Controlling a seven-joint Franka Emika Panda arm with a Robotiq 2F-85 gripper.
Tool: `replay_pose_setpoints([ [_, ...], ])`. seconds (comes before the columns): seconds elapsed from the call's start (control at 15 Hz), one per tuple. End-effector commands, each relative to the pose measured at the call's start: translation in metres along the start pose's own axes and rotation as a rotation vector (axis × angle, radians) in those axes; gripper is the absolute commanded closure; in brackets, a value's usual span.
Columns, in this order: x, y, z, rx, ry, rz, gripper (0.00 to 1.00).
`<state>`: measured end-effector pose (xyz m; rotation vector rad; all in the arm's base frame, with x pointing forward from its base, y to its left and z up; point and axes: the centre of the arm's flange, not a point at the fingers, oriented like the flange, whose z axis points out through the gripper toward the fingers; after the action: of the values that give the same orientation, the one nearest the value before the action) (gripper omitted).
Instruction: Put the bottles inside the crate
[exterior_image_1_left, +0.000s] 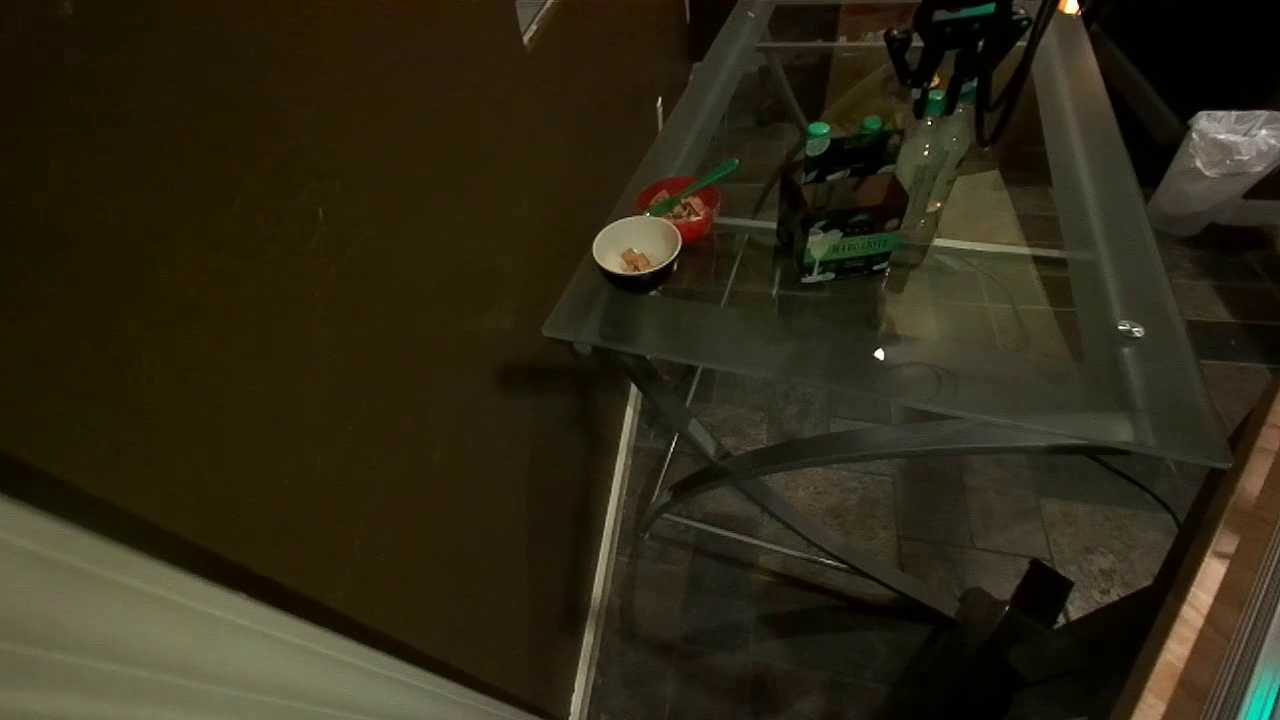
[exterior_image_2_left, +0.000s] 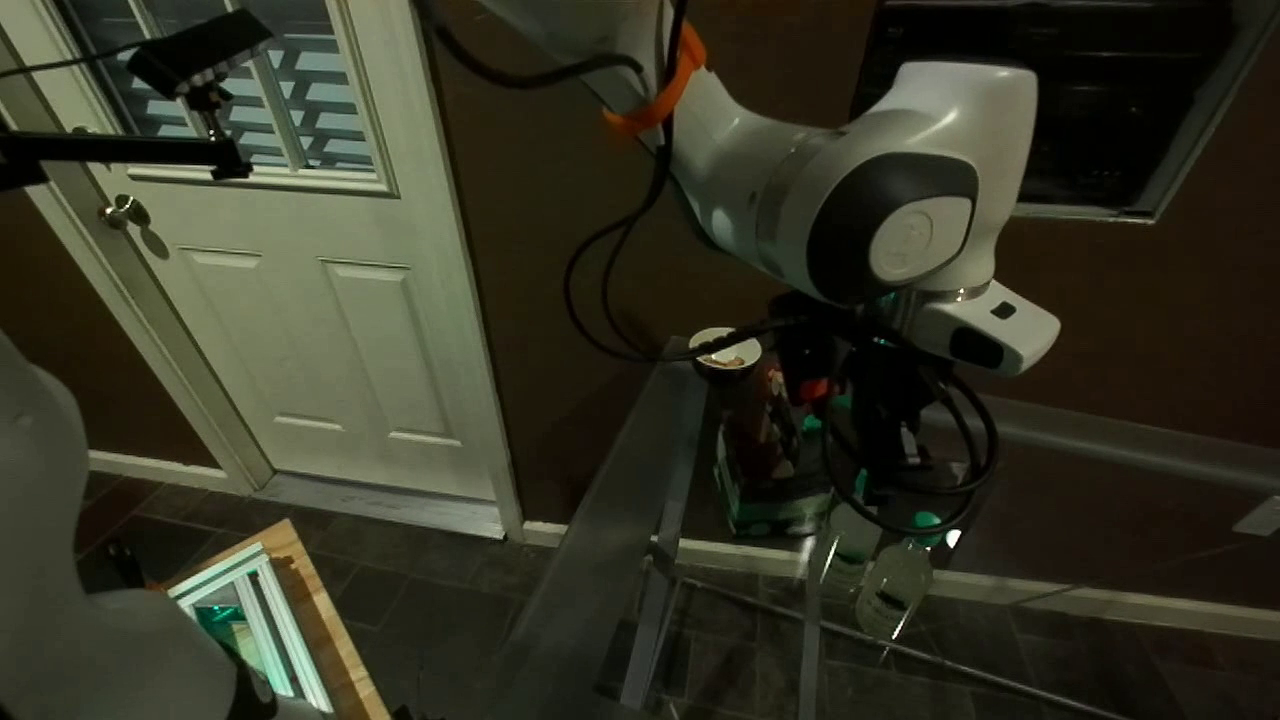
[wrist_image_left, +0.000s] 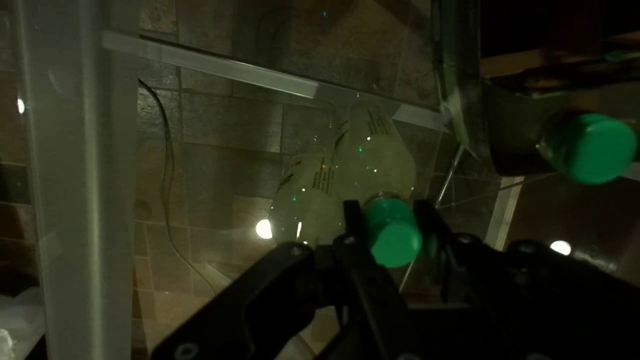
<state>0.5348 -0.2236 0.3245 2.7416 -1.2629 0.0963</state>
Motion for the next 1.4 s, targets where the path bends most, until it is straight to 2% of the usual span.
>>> replay_pose_setpoints([
  [0.0, -0.022, 0.022, -0.042, 0.008, -0.023, 0.014, 0.92],
  [0.27, -0.044, 0.034, -0.075, 0.041, -0.034, -0.024, 0.92],
  [0.47, -0.061, 0.030, -0.098, 0.063, -0.017, -0.071, 0.92],
  [0.93, -0.092, -0.002, -0.147, 0.103, 0.032, -0.158, 0.92],
  [1.33, -0.104, -0.030, -0.158, 0.100, 0.057, -0.209, 0.92],
])
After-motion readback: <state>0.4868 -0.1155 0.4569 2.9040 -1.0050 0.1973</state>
